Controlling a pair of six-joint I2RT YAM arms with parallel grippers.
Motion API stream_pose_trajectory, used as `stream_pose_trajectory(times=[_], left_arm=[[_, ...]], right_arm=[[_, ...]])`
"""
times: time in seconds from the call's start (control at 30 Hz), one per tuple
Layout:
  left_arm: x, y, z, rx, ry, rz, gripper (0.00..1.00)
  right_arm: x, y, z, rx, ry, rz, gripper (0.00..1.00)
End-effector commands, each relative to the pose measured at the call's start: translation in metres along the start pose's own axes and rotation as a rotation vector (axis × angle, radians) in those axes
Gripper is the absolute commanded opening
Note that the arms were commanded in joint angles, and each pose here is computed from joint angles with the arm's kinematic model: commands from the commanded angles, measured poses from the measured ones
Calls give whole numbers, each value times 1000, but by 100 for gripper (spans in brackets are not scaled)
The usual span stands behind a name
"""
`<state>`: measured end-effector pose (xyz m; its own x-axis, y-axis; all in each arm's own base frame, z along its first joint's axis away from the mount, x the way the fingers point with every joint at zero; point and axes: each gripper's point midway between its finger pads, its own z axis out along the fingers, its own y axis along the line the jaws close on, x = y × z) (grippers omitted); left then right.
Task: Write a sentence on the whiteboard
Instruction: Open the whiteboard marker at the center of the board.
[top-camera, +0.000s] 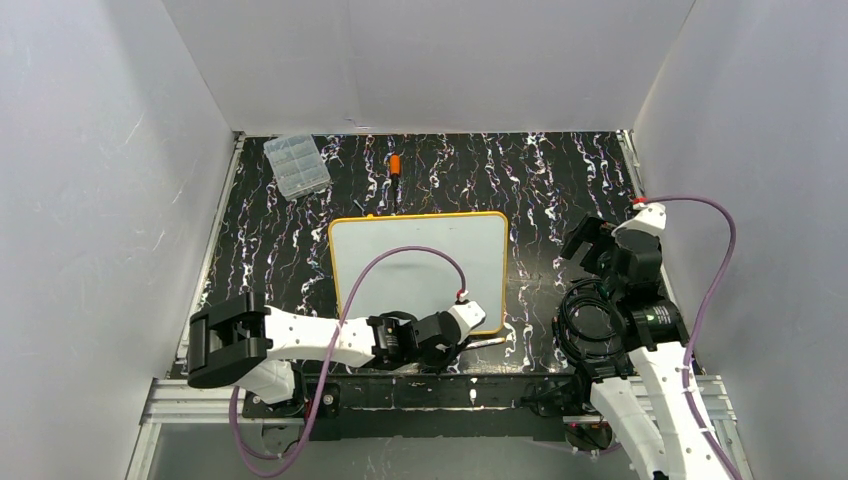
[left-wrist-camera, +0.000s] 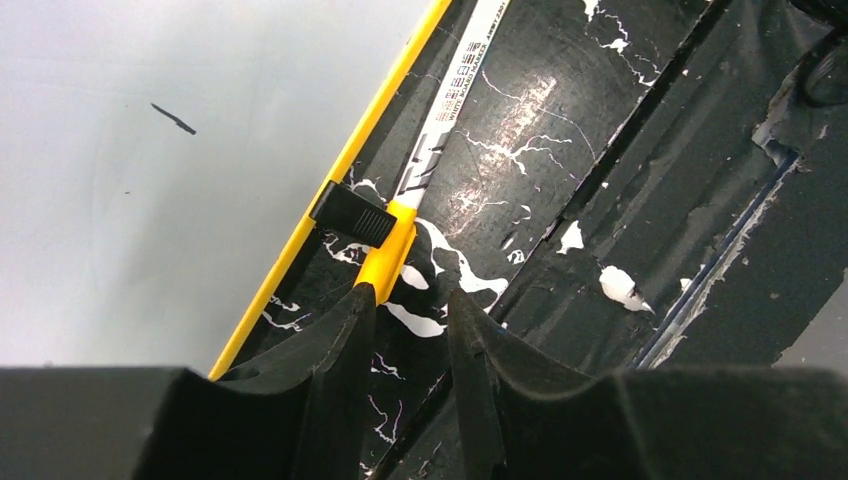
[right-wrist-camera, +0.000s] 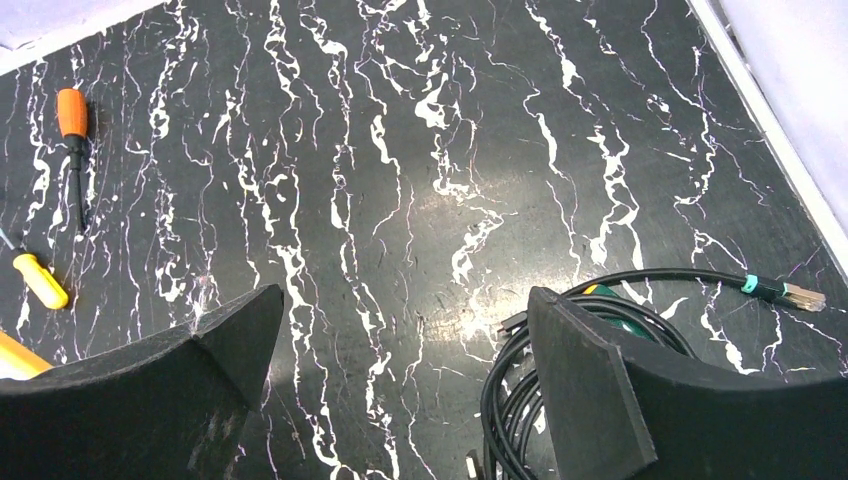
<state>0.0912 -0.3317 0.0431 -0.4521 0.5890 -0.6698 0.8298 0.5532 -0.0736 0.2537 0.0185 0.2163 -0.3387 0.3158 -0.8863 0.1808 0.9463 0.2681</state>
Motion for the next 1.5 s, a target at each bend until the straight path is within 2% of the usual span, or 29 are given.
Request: stream_pose_trajectory(times=[0.0, 0.4, 0.63, 0.87, 1.07, 1.47], left_arm=[[-1, -1, 1, -23, 24, -18, 31], [3, -8, 11, -16, 89, 18, 30], [-2, -1, 4, -71, 40, 20, 31], [-10, 6, -11, -87, -53, -5, 40], [-7, 6, -4, -108, -10, 5, 43], [-7, 8, 3, -135, -2, 5, 49]], right_arm=[[-15, -1, -2, 6, -72, 13, 100], [-14, -1, -2, 3, -73, 15, 100], [-13, -1, -2, -1, -73, 15, 100], [-13, 1, -1, -6, -70, 15, 100], [-14, 1, -2, -8, -71, 15, 100], [-13, 2, -3, -17, -70, 14, 100]])
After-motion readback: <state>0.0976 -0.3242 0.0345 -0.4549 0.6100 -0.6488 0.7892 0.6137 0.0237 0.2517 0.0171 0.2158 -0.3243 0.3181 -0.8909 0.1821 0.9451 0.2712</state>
